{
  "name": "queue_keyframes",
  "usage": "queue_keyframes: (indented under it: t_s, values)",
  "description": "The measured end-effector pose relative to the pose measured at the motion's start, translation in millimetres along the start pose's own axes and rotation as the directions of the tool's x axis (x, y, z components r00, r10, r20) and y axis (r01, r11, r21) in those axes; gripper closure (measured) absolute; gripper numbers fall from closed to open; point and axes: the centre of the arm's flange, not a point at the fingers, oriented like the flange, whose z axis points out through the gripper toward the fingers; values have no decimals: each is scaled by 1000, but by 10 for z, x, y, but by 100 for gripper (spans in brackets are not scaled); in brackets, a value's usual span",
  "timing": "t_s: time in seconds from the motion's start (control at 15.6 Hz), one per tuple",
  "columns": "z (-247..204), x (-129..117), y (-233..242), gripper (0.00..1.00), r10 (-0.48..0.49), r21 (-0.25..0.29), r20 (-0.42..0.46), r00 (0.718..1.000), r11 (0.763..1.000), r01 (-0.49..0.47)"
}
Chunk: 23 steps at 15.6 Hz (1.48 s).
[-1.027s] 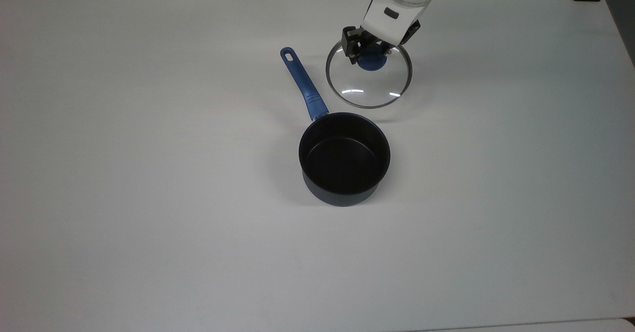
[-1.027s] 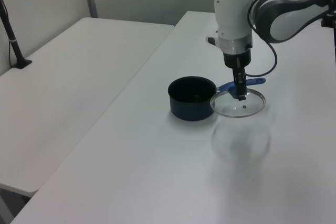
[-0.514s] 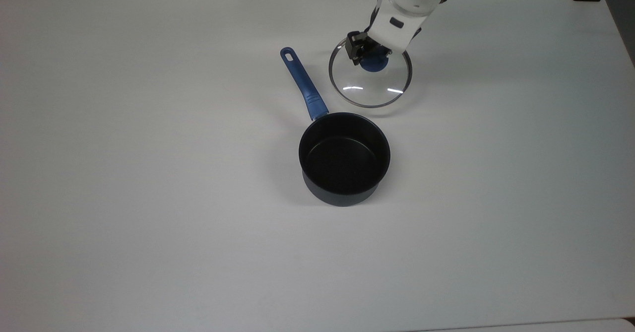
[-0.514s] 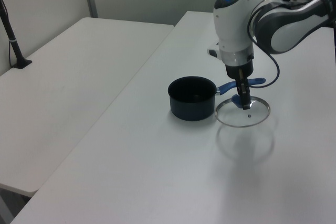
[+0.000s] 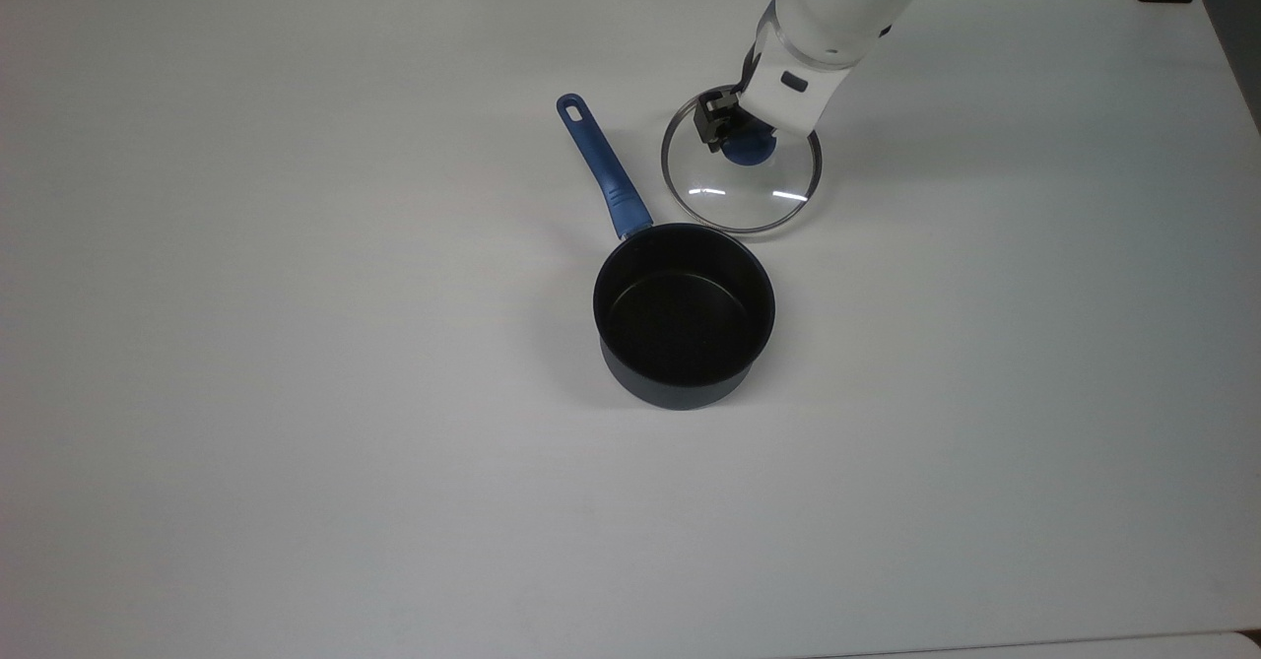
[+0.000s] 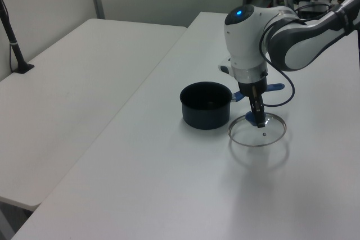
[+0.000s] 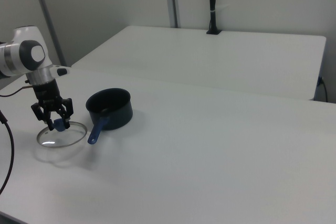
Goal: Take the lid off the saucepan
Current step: 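Lower the lid onto the table and open the gripper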
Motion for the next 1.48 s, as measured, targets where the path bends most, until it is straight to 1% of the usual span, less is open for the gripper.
queue_keyframes:
  t_s: [0.96,1.48]
  values:
    - [242,62,-123,40,-21,-3,42,999,1000,21]
    - [264,68,-126,40,-22,-3,45,999,1000,22]
